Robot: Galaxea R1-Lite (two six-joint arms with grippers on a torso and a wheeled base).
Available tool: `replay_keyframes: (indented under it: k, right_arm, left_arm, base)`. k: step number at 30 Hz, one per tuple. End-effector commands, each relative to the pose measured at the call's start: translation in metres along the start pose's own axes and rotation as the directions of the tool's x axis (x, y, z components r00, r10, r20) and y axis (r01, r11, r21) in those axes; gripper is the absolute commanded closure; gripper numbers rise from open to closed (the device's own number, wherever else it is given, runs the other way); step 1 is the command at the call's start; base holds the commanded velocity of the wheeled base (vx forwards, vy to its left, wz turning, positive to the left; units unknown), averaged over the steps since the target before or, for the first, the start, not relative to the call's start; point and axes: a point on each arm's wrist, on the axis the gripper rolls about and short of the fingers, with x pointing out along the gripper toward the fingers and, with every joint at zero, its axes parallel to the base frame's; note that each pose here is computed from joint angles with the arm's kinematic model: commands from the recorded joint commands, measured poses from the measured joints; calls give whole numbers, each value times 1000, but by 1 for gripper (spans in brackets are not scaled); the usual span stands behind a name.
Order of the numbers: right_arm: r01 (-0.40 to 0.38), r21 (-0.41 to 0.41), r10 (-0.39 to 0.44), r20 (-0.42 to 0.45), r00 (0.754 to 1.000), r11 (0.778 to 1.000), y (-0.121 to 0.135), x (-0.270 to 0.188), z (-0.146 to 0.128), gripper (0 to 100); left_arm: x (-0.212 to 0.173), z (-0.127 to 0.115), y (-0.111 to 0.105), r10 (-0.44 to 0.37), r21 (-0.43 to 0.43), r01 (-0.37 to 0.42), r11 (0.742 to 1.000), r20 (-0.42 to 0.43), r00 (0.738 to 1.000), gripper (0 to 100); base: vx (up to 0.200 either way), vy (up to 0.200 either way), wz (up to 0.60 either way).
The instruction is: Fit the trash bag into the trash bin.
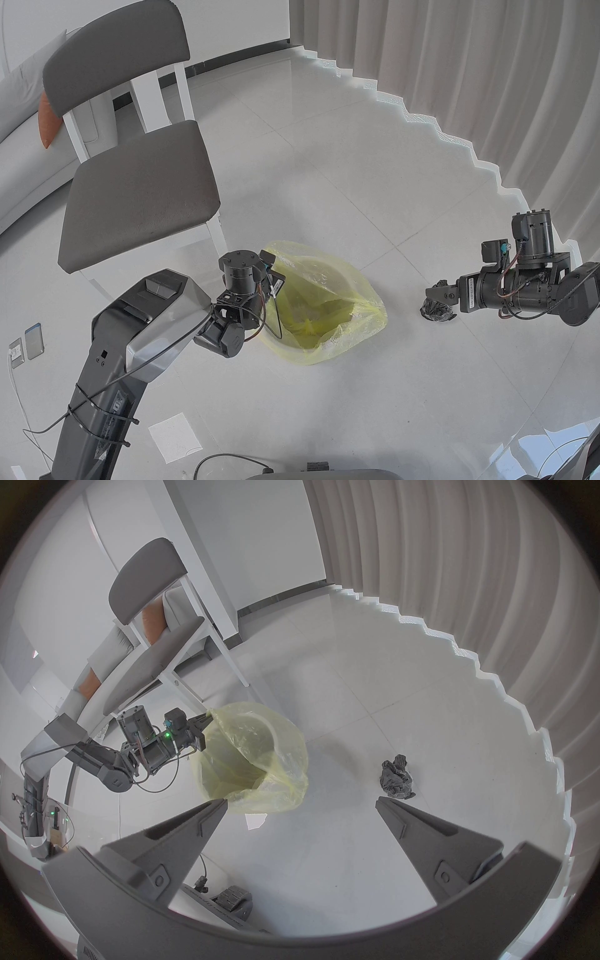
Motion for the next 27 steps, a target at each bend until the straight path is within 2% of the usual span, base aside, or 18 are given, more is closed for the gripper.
replay_keyframes:
  k: [1,9,27]
  right_arm:
    - [-1,0,1,-3,1000,1000,0,0,-1,0]
    - [-3,1,3,-12,1000,1000,0,0,-4,0]
    - [-25,5,25,1,1000,1000,-1,0,-13,0]
  left_arm:
    - [7,1,11,26,-11,-26,1000,7,1000,100]
    - [13,2,17,45,-40,-45,998,14,999,100]
    - [29,1,-5,40,-65,-38,997,32,999,100]
  base:
    - [0,0,0]
    - [0,0,0]
    - [0,0,0]
